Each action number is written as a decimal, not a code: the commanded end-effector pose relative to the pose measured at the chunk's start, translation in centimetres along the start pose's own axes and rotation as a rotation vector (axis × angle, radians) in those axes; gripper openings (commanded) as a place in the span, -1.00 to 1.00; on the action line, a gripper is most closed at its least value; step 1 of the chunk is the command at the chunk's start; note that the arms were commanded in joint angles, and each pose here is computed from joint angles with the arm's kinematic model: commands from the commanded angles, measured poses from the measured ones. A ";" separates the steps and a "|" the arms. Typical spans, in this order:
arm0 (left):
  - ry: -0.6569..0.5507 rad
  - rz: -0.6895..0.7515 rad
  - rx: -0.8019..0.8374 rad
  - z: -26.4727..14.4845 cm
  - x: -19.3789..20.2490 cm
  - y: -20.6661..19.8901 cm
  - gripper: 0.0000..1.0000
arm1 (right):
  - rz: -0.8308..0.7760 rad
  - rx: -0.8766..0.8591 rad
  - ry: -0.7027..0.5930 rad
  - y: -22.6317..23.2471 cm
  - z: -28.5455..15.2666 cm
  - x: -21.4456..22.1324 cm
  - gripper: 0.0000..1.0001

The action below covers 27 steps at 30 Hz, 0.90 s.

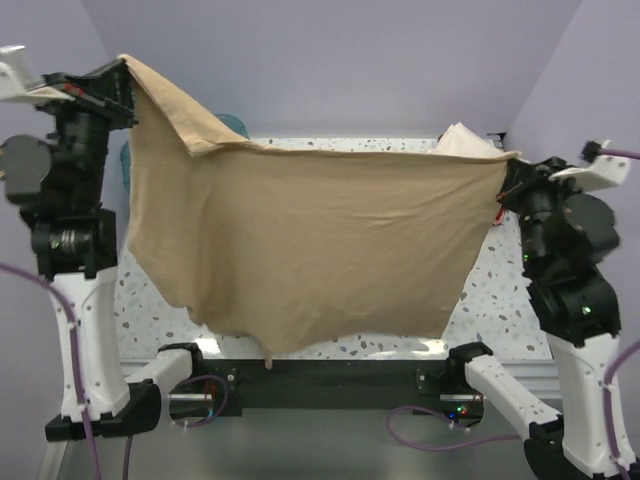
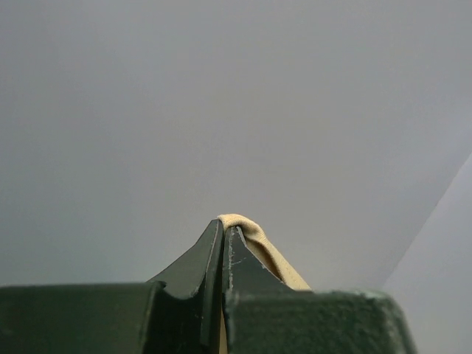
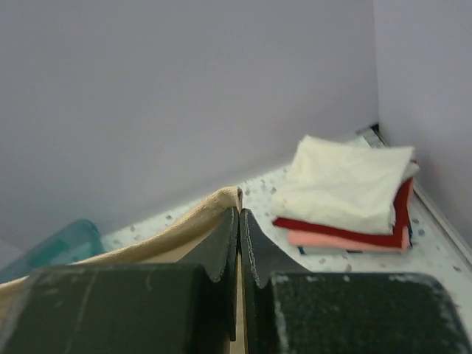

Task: Fold and stack the t-shirts
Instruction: Flatten the tshirt out

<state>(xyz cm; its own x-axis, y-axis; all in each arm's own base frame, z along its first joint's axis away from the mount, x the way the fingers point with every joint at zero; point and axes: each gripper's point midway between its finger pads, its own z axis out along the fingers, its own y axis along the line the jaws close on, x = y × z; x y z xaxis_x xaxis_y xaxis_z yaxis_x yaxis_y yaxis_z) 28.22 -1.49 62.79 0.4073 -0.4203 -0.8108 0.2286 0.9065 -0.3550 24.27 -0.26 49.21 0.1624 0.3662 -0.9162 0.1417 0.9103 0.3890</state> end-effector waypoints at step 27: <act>0.989 -0.089 0.052 -1.0 45.5 7.8 0.56 | -0.166 0.126 0.689 -6.3 11.3 30.2 0.64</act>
<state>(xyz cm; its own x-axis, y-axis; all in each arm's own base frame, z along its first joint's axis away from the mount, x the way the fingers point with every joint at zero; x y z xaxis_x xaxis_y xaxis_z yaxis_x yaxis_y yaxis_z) 50.35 -13.45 24.41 -0.4861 -0.2742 -0.8297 0.2583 0.8620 -0.4362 40.36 0.19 19.34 -0.5100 0.2470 -0.8239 0.3193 0.9438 0.0853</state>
